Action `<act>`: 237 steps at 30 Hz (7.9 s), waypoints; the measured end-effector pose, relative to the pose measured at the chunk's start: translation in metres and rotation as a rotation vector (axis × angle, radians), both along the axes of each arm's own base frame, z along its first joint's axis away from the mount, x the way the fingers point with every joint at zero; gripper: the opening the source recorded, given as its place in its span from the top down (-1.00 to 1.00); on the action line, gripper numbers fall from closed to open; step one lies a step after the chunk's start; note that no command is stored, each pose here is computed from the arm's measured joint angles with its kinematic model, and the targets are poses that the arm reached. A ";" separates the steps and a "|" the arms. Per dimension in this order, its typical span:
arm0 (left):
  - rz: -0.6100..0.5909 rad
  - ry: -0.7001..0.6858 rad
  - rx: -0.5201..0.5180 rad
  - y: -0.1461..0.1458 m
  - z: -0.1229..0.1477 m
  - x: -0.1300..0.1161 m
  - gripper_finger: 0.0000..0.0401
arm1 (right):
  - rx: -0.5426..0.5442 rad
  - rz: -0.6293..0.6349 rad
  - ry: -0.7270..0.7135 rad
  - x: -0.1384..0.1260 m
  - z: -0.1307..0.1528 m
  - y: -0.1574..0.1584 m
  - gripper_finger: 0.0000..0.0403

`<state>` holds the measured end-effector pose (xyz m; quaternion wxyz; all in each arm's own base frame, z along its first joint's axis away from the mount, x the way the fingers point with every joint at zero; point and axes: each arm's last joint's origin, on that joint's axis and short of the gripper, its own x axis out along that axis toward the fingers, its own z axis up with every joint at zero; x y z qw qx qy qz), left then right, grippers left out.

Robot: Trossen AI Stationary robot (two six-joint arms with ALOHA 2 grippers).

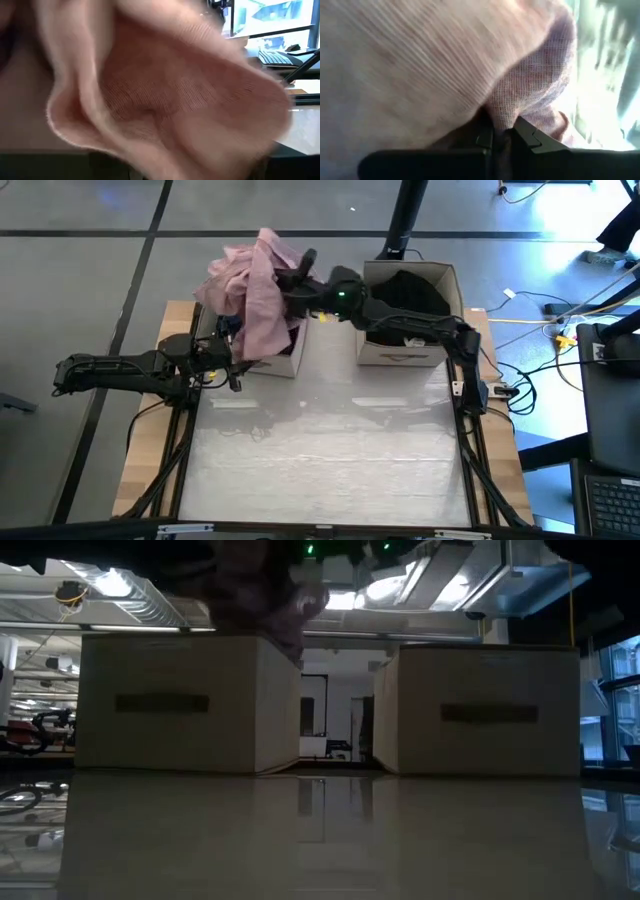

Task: Sort clothes
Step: Put the pink shirt into the left laundry organizer, then return to Home Position

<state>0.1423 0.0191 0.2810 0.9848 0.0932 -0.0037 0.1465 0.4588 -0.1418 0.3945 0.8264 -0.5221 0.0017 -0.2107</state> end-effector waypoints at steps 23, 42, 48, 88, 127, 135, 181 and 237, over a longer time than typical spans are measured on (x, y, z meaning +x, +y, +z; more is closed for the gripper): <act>0.888 0.002 -0.079 0.018 -0.006 -0.024 0.06 | 0.493 -0.040 0.365 0.027 -0.120 -0.053 0.86; 0.658 -0.100 -0.113 0.013 0.005 -0.033 0.06 | 0.473 0.060 0.115 0.036 -0.070 -0.039 -0.21; 0.926 -0.020 -0.102 0.016 -0.005 -0.045 0.06 | 0.467 -0.032 0.175 0.027 -0.028 -0.039 -0.29; -0.147 0.057 -0.076 -0.020 -0.005 -0.017 0.54 | 0.509 0.000 1.045 -0.155 -0.004 0.211 0.80; -0.245 -0.089 -0.190 -0.022 -0.098 -0.027 0.99 | 0.512 0.550 0.187 -0.352 -0.219 0.156 0.93; -0.241 -0.079 -0.169 -0.021 -0.104 -0.031 0.98 | 0.528 0.553 0.153 -0.357 -0.226 0.155 0.93; -0.265 -0.009 -0.142 -0.021 -0.113 -0.045 0.98 | 0.555 0.600 0.138 -0.363 -0.224 0.155 0.93; -0.265 -0.007 -0.142 -0.021 -0.113 -0.045 0.98 | 0.550 0.561 0.140 -0.363 -0.225 0.154 0.93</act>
